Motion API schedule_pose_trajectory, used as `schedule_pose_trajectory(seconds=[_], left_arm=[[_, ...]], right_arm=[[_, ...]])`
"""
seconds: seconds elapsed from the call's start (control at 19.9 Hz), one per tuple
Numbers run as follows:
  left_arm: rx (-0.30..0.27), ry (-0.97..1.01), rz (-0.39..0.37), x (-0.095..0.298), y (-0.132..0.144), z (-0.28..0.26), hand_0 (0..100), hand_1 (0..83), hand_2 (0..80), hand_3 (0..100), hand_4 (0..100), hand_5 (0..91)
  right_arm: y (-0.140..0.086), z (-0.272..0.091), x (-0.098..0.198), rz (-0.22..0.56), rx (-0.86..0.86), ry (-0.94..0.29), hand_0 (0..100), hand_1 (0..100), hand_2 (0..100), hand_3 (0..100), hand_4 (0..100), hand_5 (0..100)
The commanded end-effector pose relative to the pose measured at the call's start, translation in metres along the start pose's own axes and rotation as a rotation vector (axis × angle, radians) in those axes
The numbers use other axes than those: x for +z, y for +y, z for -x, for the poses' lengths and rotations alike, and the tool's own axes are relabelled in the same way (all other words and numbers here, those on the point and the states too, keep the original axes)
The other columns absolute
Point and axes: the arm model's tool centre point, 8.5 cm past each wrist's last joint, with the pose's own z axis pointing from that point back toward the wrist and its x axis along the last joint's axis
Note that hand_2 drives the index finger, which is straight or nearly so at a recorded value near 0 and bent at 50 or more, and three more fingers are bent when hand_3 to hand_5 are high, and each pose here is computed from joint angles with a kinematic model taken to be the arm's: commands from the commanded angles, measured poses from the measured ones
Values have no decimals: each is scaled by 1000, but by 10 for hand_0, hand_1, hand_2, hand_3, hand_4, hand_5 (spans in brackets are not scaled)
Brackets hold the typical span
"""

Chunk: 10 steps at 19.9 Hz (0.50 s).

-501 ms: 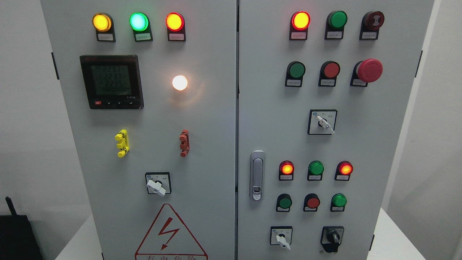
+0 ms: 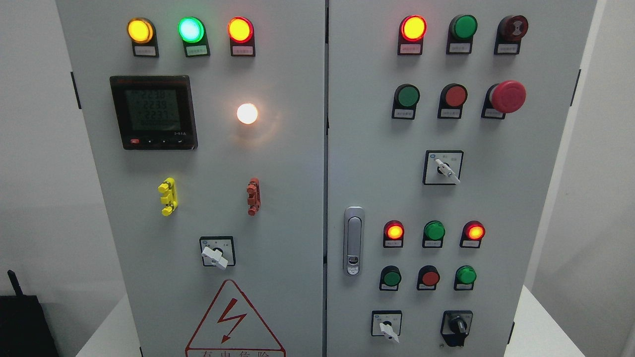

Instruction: Trip black knob to open circuit

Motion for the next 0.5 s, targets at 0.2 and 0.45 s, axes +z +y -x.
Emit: schedule_pose_trajectory(seconds=[0.2,0.45], left_arm=[[-23,4,0,0,0,0,120,389,0,0,0,0],[-23,4,0,0,0,0,120,389,0,0,0,0]], right_arm=[[0,-13,0,-7,-19,-40,0,122,0,0,0,0],[-2,-36,1,-7,-21,-139,0,116,0,0,0,0]])
